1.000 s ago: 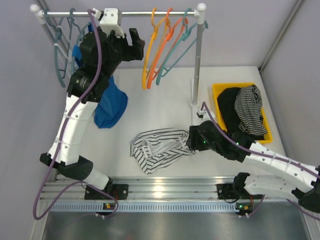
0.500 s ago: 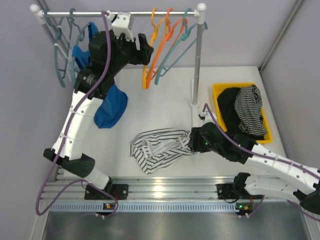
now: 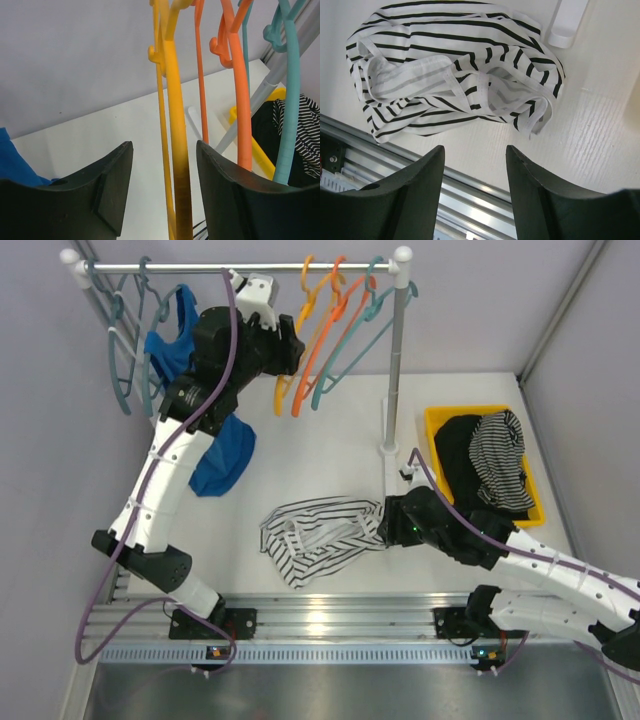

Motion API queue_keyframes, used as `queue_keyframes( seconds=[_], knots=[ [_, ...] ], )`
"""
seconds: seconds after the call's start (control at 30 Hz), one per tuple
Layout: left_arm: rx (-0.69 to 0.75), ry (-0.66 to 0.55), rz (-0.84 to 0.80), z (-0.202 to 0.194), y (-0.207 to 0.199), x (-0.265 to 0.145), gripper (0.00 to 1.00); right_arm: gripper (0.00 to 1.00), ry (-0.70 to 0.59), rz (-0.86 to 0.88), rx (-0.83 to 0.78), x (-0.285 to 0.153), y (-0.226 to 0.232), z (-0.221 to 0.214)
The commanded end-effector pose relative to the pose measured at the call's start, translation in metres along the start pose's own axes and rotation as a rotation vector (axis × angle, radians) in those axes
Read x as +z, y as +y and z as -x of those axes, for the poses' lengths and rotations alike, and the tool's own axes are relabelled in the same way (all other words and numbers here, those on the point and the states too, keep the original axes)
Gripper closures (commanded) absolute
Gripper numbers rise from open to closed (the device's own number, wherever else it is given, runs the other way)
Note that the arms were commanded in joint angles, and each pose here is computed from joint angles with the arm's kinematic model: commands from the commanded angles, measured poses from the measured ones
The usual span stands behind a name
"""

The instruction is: Place the tank top on the hanger

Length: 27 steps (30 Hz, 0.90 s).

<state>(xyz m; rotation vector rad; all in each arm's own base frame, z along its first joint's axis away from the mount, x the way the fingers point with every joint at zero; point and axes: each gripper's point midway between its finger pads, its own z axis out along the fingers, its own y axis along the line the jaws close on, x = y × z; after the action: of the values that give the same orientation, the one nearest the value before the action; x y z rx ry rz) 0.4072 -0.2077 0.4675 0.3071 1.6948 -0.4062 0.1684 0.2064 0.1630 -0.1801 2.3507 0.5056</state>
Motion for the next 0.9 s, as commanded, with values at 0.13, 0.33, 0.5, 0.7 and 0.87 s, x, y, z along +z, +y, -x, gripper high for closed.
queue_keyframes(
  seconds=[0.13,0.33,0.5,0.7,0.87],
  knots=[
    [0.017,-0.033,0.004,0.007,0.001,0.005,0.48,0.48,-0.020,-0.001,0.022,-0.001,-0.003,0.003],
    [0.023,-0.030,0.007,0.005,0.002,0.008,0.60,0.49,-0.022,-0.001,0.021,-0.002,-0.003,0.004],
    [0.023,-0.042,0.007,0.009,0.002,0.006,0.75,0.48,-0.023,0.000,0.020,-0.002,-0.003,0.004],
    [0.022,-0.107,0.070,0.028,0.013,-0.002,1.00,0.48,-0.016,-0.004,0.013,0.001,-0.003,0.003],
    [0.033,-0.208,0.094,0.055,0.016,-0.016,1.00,0.48,-0.015,0.001,0.011,0.001,0.000,0.004]
  ],
)
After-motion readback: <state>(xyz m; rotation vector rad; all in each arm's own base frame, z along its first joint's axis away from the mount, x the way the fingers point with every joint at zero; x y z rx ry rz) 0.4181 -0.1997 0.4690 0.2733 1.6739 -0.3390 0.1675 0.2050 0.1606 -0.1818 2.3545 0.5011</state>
